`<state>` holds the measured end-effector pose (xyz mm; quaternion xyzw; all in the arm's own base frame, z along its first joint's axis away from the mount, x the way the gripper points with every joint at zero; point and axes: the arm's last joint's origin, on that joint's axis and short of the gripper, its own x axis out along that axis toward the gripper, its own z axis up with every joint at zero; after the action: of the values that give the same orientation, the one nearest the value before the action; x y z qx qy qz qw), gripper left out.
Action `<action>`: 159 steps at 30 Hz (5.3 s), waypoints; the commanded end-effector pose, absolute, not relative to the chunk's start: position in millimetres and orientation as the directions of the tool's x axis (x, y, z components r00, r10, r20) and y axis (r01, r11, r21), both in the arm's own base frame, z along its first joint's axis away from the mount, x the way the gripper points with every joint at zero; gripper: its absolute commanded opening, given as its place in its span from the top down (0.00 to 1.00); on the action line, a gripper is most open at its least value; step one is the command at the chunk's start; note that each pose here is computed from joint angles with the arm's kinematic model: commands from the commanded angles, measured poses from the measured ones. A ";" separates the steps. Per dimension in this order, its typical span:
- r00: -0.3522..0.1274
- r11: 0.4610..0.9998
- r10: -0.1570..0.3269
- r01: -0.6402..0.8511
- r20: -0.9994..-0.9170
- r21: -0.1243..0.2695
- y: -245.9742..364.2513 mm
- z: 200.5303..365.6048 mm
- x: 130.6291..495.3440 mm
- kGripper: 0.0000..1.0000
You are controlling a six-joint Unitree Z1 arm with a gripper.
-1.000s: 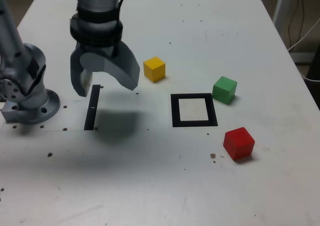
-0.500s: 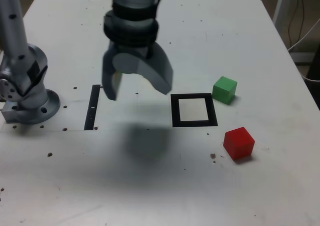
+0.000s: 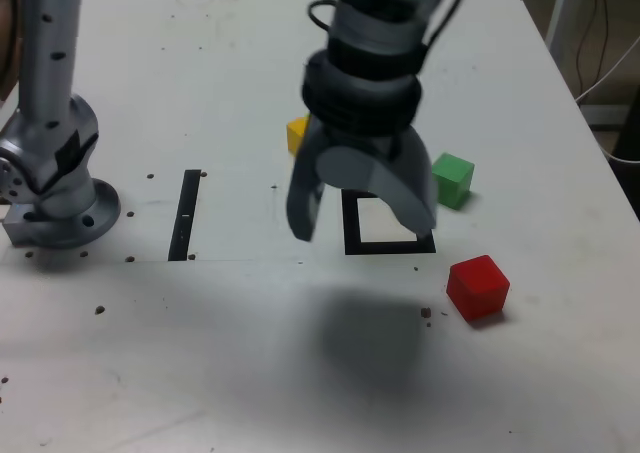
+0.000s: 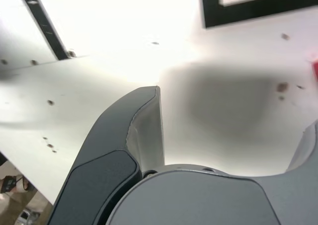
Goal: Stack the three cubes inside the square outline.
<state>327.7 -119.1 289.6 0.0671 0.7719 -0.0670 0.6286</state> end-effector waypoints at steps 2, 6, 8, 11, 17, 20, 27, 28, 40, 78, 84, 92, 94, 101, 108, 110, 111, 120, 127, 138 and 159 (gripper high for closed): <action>-0.204 0.981 0.026 0.196 -0.979 -0.014 -126.9 287.8 339.8 0.01; -0.202 0.978 0.033 0.208 -0.979 -0.010 -134.7 284.0 356.9 0.01; -0.200 0.976 0.034 0.217 -0.979 -0.011 -137.7 281.8 365.0 0.01; -0.195 0.973 0.034 0.231 -0.980 -0.012 -141.4 279.2 375.3 0.01; -0.179 0.967 0.036 0.253 -0.983 -0.011 -147.0 277.6 391.8 0.01; -0.178 0.965 0.038 0.263 -0.983 -0.010 -148.8 274.2 398.2 0.01; -0.189 0.958 0.049 0.288 -0.981 -0.007 -147.6 258.6 412.6 0.01; -0.189 0.957 0.052 0.292 -0.981 -0.005 -146.6 256.8 414.3 0.01; -0.174 0.943 0.073 0.331 -0.982 0.011 -137.9 250.9 426.3 0.01; -0.052 0.589 0.197 0.805 -0.979 0.076 -166.1 264.7 415.8 0.01; -0.045 0.567 0.218 0.819 -0.975 0.089 -165.4 264.3 415.7 0.01; -0.052 0.551 0.230 0.830 -0.972 0.086 -167.6 251.4 422.0 0.01; -0.060 0.549 0.234 0.832 -0.970 0.081 -168.6 245.1 424.4 0.01; -0.087 0.546 0.245 0.835 -0.966 0.063 -171.5 222.1 432.4 0.02; -0.095 0.546 0.249 0.836 -0.964 0.059 -172.5 212.7 435.8 0.06; -0.097 0.547 0.251 0.835 -0.963 0.059 -172.6 211.6 436.0 0.10; -0.098 0.548 0.253 0.835 -0.962 0.059 -172.5 211.2 436.0 0.12; -0.088 0.560 0.271 0.824 -0.959 0.082 -172.0 210.2 437.2 0.53; -0.085 0.560 0.270 0.824 -0.959 0.085 -172.1 210.2 437.5 0.61; -0.088 0.562 0.271 0.823 -0.959 0.084 -171.9 209.9 437.1 0.61; -0.101 0.687 0.225 0.721 -0.969 0.085 -150.8 250.4 424.8 0.61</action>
<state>429.1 -156.6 239.0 0.3408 0.7094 -0.2207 0.5761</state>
